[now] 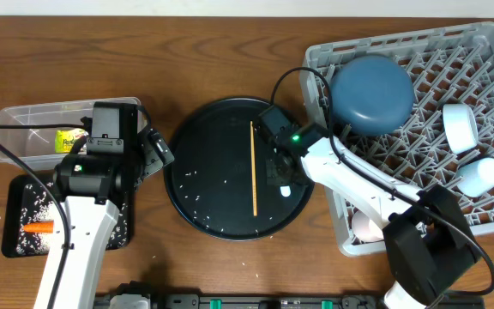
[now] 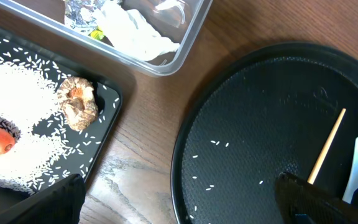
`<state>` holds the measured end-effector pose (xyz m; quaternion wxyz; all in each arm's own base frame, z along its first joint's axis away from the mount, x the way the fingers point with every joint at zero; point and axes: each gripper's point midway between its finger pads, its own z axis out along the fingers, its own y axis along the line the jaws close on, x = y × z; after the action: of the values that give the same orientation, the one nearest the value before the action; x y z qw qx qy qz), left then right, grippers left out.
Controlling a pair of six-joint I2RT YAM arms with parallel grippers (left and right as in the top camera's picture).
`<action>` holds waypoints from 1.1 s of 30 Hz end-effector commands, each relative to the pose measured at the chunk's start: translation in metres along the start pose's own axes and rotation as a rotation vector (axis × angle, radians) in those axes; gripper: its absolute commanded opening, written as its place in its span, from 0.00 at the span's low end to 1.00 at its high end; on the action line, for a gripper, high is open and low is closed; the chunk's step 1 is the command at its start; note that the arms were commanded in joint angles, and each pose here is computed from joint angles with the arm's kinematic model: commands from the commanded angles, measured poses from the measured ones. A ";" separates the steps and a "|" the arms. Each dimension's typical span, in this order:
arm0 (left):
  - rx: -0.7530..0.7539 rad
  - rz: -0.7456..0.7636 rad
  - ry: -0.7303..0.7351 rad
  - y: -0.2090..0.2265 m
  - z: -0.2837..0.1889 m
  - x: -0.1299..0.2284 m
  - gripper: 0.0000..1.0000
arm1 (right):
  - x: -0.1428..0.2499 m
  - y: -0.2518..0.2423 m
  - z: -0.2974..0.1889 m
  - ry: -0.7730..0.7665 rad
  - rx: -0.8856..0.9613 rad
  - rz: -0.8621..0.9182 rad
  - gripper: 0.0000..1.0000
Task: Sort waste into correct bins and load items into the dishwasher rack
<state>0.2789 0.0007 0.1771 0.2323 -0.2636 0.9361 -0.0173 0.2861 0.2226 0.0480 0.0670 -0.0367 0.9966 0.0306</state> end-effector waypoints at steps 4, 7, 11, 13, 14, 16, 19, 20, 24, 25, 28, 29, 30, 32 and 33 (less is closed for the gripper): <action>-0.007 -0.004 -0.021 0.002 -0.005 -0.006 0.98 | -0.014 -0.002 -0.002 -0.065 0.032 -0.017 0.15; -0.007 -0.004 -0.021 0.002 -0.005 -0.006 0.98 | -0.029 -0.001 0.000 -0.140 0.040 -0.038 0.32; -0.007 -0.004 -0.021 0.002 -0.005 -0.006 0.98 | -0.037 0.002 0.004 -0.189 0.026 -0.031 0.34; -0.007 -0.004 -0.021 0.002 -0.005 -0.006 0.98 | -0.042 0.004 0.009 -0.218 0.012 -0.027 0.32; -0.007 -0.004 -0.021 0.002 -0.005 -0.006 0.98 | -0.043 0.004 0.011 -0.229 0.012 -0.026 0.32; -0.007 -0.004 -0.021 0.002 -0.005 -0.006 0.98 | -0.044 0.001 0.016 -0.247 0.016 -0.023 0.30; -0.007 -0.004 -0.021 0.002 -0.005 -0.006 0.98 | -0.040 -0.001 0.025 -0.255 0.014 -0.021 0.28; -0.007 -0.004 -0.021 0.002 -0.005 -0.006 0.98 | -0.039 -0.002 0.028 -0.256 0.013 -0.021 0.28; -0.008 -0.004 -0.021 0.002 -0.005 -0.006 0.98 | -0.035 -0.005 0.040 -0.274 0.002 -0.019 0.28; -0.007 -0.004 -0.021 0.002 -0.005 -0.006 0.98 | -0.034 -0.005 0.043 -0.281 -0.003 -0.015 0.28; -0.007 -0.004 -0.021 0.002 -0.005 -0.006 0.98 | -0.030 -0.009 0.052 -0.296 -0.005 0.000 0.27; -0.007 -0.004 -0.021 0.002 -0.005 -0.006 0.98 | -0.029 -0.011 0.054 -0.305 -0.004 0.009 0.27; -0.008 -0.004 -0.021 0.002 -0.005 -0.006 0.98 | -0.029 -0.013 0.057 -0.317 -0.002 0.019 0.27; -0.007 -0.004 -0.021 0.002 -0.005 -0.006 0.98 | -0.030 -0.013 0.060 -0.340 -0.012 0.022 0.27; -0.007 -0.004 -0.021 0.002 -0.005 -0.006 0.98 | -0.030 -0.013 0.062 -0.352 -0.020 0.024 0.27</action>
<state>0.2788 0.0007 0.1771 0.2322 -0.2636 0.9361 -0.0173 0.3320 0.2252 0.0036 0.2420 -0.0281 0.9679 0.0617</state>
